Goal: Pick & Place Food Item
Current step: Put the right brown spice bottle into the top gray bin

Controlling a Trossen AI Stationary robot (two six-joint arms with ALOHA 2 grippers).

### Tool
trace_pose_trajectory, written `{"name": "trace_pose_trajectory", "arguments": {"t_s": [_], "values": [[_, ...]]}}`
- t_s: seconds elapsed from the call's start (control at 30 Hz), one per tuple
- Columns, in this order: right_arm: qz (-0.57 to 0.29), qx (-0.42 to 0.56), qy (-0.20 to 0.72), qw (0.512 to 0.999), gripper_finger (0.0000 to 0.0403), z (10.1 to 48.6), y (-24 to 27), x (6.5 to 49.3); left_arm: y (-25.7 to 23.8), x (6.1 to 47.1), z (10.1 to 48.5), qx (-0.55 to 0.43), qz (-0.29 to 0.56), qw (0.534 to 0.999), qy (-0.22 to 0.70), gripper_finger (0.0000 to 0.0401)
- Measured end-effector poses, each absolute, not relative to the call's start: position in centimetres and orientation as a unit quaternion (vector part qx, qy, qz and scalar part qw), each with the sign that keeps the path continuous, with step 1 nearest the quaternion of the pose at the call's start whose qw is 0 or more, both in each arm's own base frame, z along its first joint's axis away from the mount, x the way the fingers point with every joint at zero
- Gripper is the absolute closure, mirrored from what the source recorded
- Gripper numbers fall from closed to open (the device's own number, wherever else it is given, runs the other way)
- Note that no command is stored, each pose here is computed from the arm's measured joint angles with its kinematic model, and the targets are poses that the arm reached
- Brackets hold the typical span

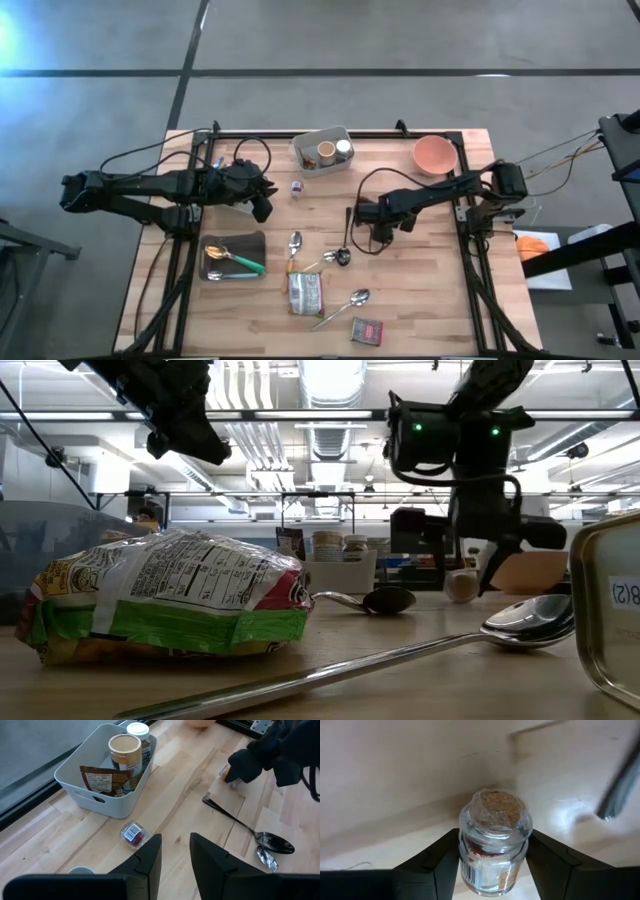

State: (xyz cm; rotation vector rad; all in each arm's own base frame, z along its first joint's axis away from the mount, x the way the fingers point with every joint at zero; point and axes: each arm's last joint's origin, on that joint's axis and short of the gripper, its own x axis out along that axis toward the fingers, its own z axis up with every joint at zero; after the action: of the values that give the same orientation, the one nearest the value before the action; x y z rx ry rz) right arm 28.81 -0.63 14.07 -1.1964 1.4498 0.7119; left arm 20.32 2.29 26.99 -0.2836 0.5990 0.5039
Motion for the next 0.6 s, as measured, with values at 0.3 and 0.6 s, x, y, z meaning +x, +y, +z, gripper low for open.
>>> {"name": "trace_pose_trajectory", "arguments": {"t_s": [0.3, 0.6], "values": [[0.174, -0.395, 0.626, 0.649, 0.0217, 15.4, -0.5, 30.3, 2.3, 20.3, 27.0, -0.138, 0.245, 0.915, 0.291, 0.0295], [-0.031, -0.181, 0.598, 0.78, 0.0217, 18.4, -0.5, 32.8, 2.3, 20.5, 27.3, -0.141, 0.242, 0.92, 0.274, 0.0295]]}}
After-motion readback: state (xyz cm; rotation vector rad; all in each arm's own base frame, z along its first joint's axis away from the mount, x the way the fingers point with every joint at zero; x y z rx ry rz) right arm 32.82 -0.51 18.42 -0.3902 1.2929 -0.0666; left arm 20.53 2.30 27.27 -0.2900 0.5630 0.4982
